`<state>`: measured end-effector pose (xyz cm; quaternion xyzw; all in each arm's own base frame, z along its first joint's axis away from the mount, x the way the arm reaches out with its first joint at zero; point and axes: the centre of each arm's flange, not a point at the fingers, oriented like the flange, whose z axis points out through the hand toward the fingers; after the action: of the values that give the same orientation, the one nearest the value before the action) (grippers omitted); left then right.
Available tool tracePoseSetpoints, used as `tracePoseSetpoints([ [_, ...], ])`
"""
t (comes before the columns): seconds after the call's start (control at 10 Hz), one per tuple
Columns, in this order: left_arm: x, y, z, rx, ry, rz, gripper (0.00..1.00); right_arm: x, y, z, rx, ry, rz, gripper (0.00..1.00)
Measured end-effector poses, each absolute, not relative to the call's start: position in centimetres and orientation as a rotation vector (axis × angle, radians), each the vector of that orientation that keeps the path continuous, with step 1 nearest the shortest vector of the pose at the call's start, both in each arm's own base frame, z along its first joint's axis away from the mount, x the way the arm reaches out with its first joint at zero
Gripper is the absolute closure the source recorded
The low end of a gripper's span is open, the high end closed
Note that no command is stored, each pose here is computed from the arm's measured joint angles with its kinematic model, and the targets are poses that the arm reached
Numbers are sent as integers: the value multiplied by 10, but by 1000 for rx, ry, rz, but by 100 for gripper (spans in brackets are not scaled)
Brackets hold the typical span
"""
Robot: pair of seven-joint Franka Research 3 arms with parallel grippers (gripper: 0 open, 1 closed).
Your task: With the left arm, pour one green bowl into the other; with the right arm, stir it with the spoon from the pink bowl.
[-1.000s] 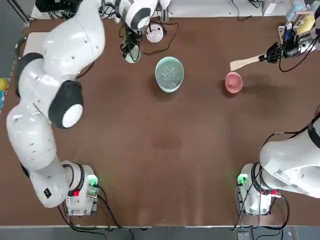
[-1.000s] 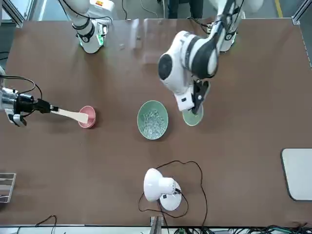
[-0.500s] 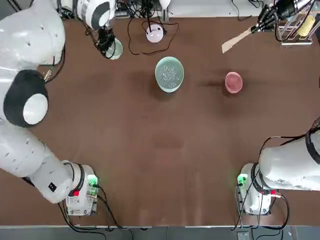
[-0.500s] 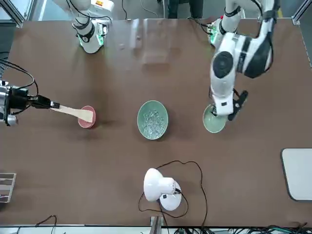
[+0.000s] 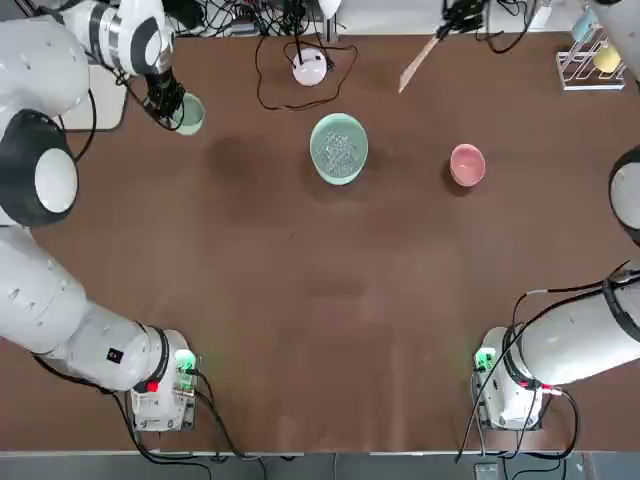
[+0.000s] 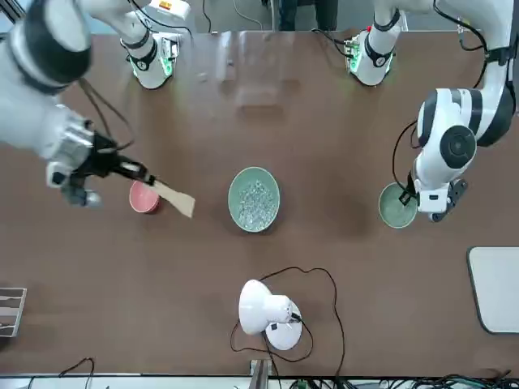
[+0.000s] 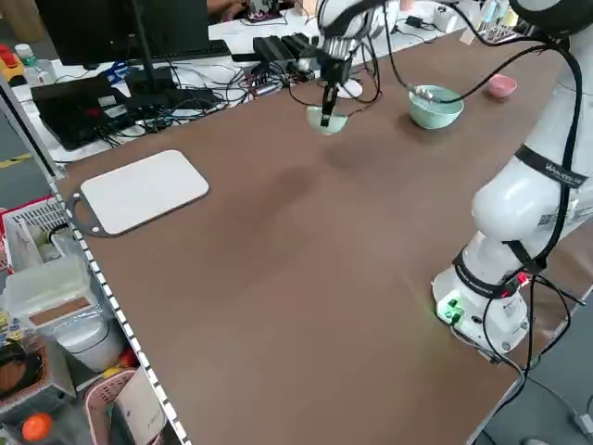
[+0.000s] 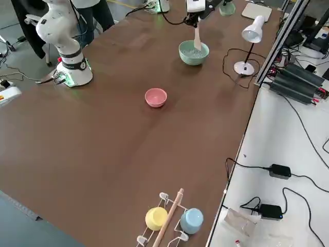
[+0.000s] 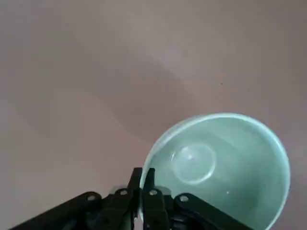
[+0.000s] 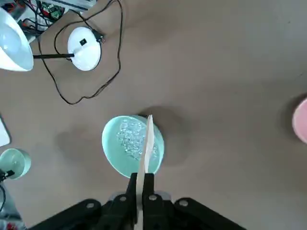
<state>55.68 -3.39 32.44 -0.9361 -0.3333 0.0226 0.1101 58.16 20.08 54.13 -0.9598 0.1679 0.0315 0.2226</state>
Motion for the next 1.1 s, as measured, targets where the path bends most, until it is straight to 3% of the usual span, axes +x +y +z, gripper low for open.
tracePoseSetpoints([
  [0.3,549,4,294,-2916,-915,205,95,556,292,538,-2725,550,-7,94],
  [0.9,555,-11,222,-2956,-827,176,94,499,429,462,-2899,652,-87,94],
  [1.1,558,-8,225,-2967,-805,166,66,503,444,449,-2907,678,-93,94],
])
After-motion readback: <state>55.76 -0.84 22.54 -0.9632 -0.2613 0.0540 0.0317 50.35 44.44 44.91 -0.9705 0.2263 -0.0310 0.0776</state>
